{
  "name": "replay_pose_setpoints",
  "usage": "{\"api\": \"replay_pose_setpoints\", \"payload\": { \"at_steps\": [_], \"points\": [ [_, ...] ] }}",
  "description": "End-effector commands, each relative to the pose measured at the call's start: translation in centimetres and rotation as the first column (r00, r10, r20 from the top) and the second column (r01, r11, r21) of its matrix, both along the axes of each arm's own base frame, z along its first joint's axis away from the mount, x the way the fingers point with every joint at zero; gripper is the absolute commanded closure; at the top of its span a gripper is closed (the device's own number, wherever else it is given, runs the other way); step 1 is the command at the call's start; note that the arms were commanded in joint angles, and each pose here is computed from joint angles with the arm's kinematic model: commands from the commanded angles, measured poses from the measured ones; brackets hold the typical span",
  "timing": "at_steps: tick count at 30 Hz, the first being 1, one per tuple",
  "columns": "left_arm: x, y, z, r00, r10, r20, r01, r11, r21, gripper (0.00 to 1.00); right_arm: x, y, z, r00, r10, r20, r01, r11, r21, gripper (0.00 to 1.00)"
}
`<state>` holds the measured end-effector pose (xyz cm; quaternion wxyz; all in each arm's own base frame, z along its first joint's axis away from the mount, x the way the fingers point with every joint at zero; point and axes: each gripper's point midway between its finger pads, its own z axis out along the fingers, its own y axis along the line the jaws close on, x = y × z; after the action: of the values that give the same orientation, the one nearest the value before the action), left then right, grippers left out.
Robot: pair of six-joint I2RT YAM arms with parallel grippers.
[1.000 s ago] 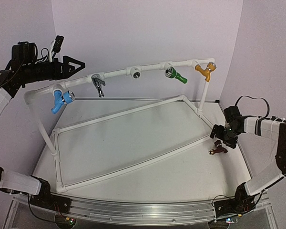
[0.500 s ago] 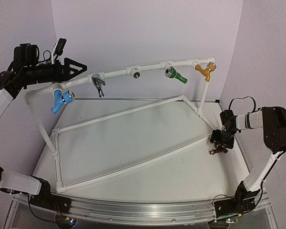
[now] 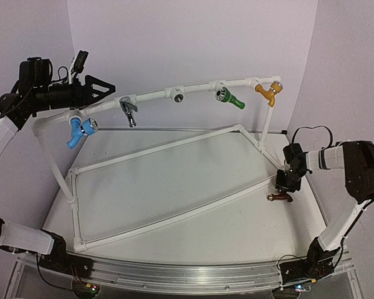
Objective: Install the water faucets
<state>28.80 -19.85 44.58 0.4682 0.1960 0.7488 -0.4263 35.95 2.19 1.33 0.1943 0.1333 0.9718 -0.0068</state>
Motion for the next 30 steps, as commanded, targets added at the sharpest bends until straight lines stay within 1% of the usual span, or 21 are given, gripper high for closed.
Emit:
{"api": "replay_pose_setpoints", "payload": {
  "at_steps": [1,3,6,8,10,13,15,20,24,26,30],
  "points": [
    [0.1,0.1,1.9,0.997,0.039,0.070,-0.039,0.999,-0.005,0.00,0.0,4.2,3.9,0.987,0.111,0.115,-0.112,0.994,-0.003,0.94],
    [0.4,0.0,2.0,0.995,0.069,0.078,-0.069,0.998,0.004,0.01,-0.2,6.2,6.4,0.975,0.120,0.187,-0.132,0.990,0.049,1.00],
    [0.5,-0.9,1.8,0.995,0.068,0.075,-0.069,0.998,0.009,0.02,-0.9,9.2,10.8,0.948,0.082,0.307,-0.148,0.969,0.198,1.00],
    [0.2,-2.0,1.9,0.996,0.051,0.072,-0.051,0.999,-0.006,0.03,-1.5,10.8,14.3,0.918,0.042,0.394,-0.175,0.935,0.309,1.00],
    [-0.3,-3.6,2.1,0.997,0.026,0.072,-0.024,0.999,-0.026,0.04,-2.1,11.9,17.6,0.888,0.005,0.459,-0.202,0.902,0.381,1.00],
    [-1.7,-7.1,2.0,0.996,-0.023,0.088,0.025,1.000,-0.018,0.06,-3.0,13.4,21.6,0.855,-0.046,0.516,-0.233,0.855,0.463,1.00],
    [-2.2,-8.7,1.9,0.994,-0.013,0.111,0.013,1.000,0.004,0.06,-3.7,15.1,24.2,0.837,-0.060,0.544,-0.272,0.818,0.507,1.00],
    [-3.0,-11.0,2.4,0.991,0.001,0.137,-0.001,1.000,-0.001,0.06,-6.0,20.2,28.8,0.798,-0.057,0.600,-0.364,0.748,0.555,1.00],
    [-3.8,-12.6,2.4,0.991,-0.029,0.132,0.028,1.000,0.006,0.05,-7.9,24.3,33.0,0.738,-0.048,0.673,-0.446,0.713,0.541,1.00],
    [-4.0,-12.8,2.3,0.991,-0.024,0.130,0.021,1.000,0.018,0.05,-8.5,25.6,34.8,0.715,-0.046,0.698,-0.473,0.703,0.531,1.00],
    [-4.4,-11.6,3.4,0.987,0.017,0.161,-0.017,1.000,-0.001,0.05,-8.9,27.9,36.6,0.700,-0.032,0.713,-0.538,0.633,0.557,1.00]
  ]
}}
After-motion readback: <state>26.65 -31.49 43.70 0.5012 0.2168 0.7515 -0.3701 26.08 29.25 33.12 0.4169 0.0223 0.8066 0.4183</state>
